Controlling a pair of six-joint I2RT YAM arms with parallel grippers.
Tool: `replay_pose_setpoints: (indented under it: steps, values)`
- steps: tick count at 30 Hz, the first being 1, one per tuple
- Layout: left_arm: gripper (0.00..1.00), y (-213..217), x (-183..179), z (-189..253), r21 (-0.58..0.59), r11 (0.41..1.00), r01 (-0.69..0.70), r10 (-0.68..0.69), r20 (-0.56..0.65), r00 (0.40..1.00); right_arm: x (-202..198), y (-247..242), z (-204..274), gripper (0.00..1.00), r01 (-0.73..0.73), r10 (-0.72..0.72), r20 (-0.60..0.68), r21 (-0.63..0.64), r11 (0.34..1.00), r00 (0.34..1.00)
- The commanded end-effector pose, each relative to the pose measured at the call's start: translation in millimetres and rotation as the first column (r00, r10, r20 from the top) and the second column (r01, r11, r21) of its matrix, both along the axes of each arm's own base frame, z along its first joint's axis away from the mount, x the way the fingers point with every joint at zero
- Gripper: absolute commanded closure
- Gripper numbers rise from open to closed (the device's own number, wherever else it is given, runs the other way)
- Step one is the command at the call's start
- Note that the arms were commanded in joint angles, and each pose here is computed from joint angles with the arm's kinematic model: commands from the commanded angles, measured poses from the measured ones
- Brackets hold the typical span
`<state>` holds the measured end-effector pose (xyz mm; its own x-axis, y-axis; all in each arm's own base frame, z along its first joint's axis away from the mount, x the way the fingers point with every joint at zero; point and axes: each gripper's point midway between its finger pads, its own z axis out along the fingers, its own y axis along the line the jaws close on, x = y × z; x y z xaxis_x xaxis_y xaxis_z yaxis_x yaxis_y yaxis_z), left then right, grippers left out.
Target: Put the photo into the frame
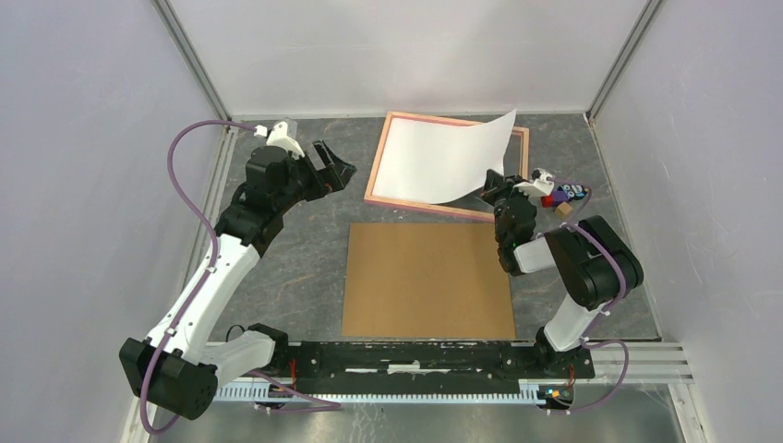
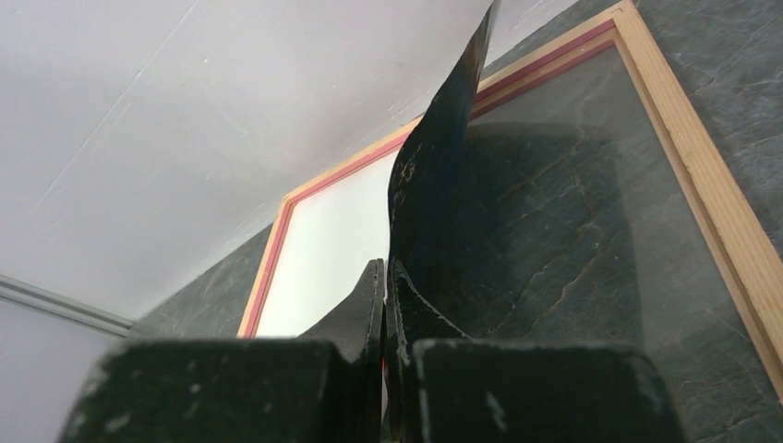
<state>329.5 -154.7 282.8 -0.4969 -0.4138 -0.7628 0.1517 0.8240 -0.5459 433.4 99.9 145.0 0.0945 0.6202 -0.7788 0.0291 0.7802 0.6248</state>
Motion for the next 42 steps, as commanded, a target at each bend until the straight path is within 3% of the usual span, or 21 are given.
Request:
replay_pose_setpoints:
  steps: [1, 12, 21, 28, 31, 35, 38, 42]
  values:
    - [0.00, -3, 0, 20, -0.017, 1.000, 0.021, -0.020, 0.076, 0.997, 6, 8, 25, 1.00, -0.015, 0.013, 0.088, 0.021, 1.000, 0.996]
    - [0.00, -4, 0, 19, -0.022, 0.999, 0.025, -0.023, 0.074, 0.997, 8, 13, 22, 1.00, -0.032, 0.031, 0.076, 0.012, 0.999, 0.997]
    - [0.00, -6, 0, 18, -0.026, 0.999, 0.033, -0.031, 0.069, 0.997, 10, 6, 1, 0.68, 0.013, -0.015, -0.058, -0.036, 0.999, 0.998]
    - [0.00, -7, 0, 17, -0.030, 0.999, 0.038, -0.036, 0.065, 0.997, 1, -10, -19, 0.25, 0.080, -0.099, -0.236, -0.090, 0.993, 0.967]
    - [0.00, -8, -1, 18, -0.034, 0.998, 0.044, -0.041, 0.065, 0.997, -6, -23, -30, 0.11, 0.119, -0.161, -0.321, -0.145, 0.982, 0.934]
    - [0.00, -10, -1, 17, -0.041, 0.998, 0.048, -0.046, 0.063, 0.997, -20, -50, -38, 0.02, 0.157, -0.224, -0.394, -0.194, 0.968, 0.891]
    - [0.00, -11, -1, 17, -0.050, 0.997, 0.050, -0.047, 0.061, 0.997, -31, -74, -34, 0.02, 0.171, -0.241, -0.386, -0.207, 0.963, 0.891]
    - [0.00, -13, -2, 17, -0.053, 0.997, 0.059, -0.056, 0.060, 0.997, -35, -98, -12, 0.02, 0.143, -0.259, -0.359, -0.318, 0.937, 0.897]
